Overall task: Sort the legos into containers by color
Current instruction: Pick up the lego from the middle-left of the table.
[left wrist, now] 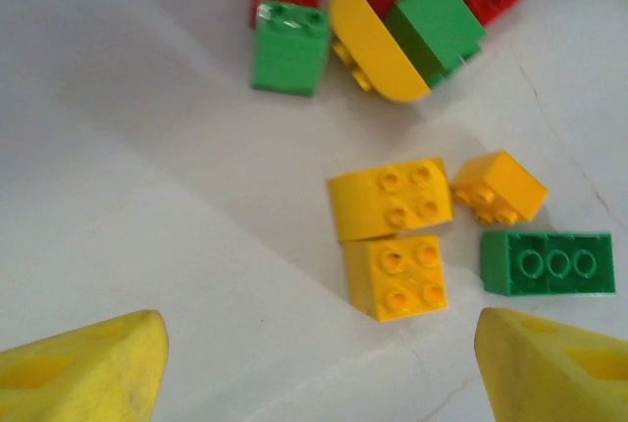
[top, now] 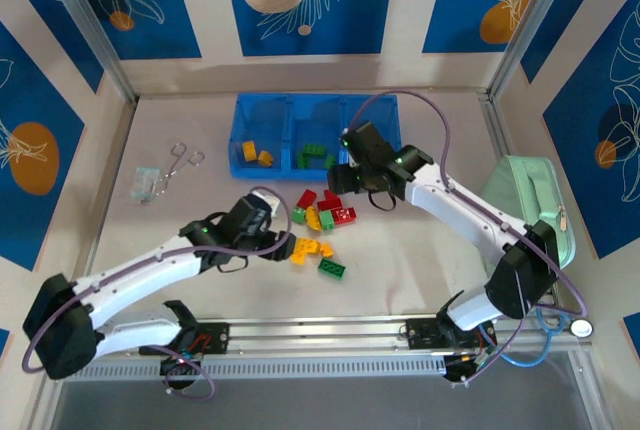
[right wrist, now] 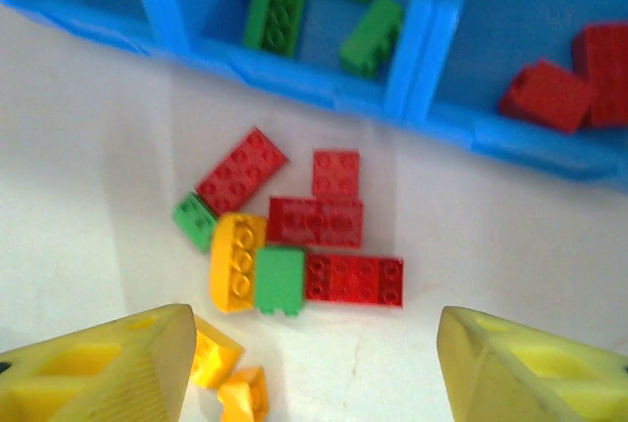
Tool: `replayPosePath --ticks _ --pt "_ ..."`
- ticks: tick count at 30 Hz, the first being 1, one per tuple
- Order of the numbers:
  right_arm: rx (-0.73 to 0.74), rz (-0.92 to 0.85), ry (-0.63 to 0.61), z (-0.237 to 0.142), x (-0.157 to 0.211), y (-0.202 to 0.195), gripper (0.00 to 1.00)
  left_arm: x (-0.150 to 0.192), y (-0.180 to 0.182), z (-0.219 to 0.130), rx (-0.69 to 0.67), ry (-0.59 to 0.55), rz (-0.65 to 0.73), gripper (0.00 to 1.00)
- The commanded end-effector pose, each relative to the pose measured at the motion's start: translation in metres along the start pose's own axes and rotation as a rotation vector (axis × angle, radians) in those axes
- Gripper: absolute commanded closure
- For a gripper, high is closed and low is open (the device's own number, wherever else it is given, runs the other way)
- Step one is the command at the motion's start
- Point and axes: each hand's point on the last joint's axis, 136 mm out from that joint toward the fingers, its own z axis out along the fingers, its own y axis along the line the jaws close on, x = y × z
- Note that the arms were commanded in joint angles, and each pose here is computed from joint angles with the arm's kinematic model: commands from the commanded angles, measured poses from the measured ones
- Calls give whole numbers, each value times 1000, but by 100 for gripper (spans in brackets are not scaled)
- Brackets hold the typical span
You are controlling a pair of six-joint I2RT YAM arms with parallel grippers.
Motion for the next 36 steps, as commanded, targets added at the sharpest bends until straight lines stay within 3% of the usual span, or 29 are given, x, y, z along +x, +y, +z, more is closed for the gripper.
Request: replayPosePath --ticks 1,10,19,28,30,33,36 --pt "-31 84 -33 -6 9 -6 33 -2 -19 7 -7 19 51 19" --pt "-17 158 -26 -9 45 -34 33 22 -39 42 -75 174 137 24" --pt "-10 204 -33 -14 62 -53 34 30 -35 56 -128 240 134 30" --pt "-13 229 -35 -12 69 -57 34 30 -37 70 -137 237 124 41" --pt "-16 229 -36 -13 70 -57 35 29 -37 73 -146 240 125 46" --pt "-11 228 -43 -15 71 -59 35 28 -33 73 -169 238 126 62" --pt "-4 232 -50 -17 74 -62 35 23 -30 68 -176 223 122 67"
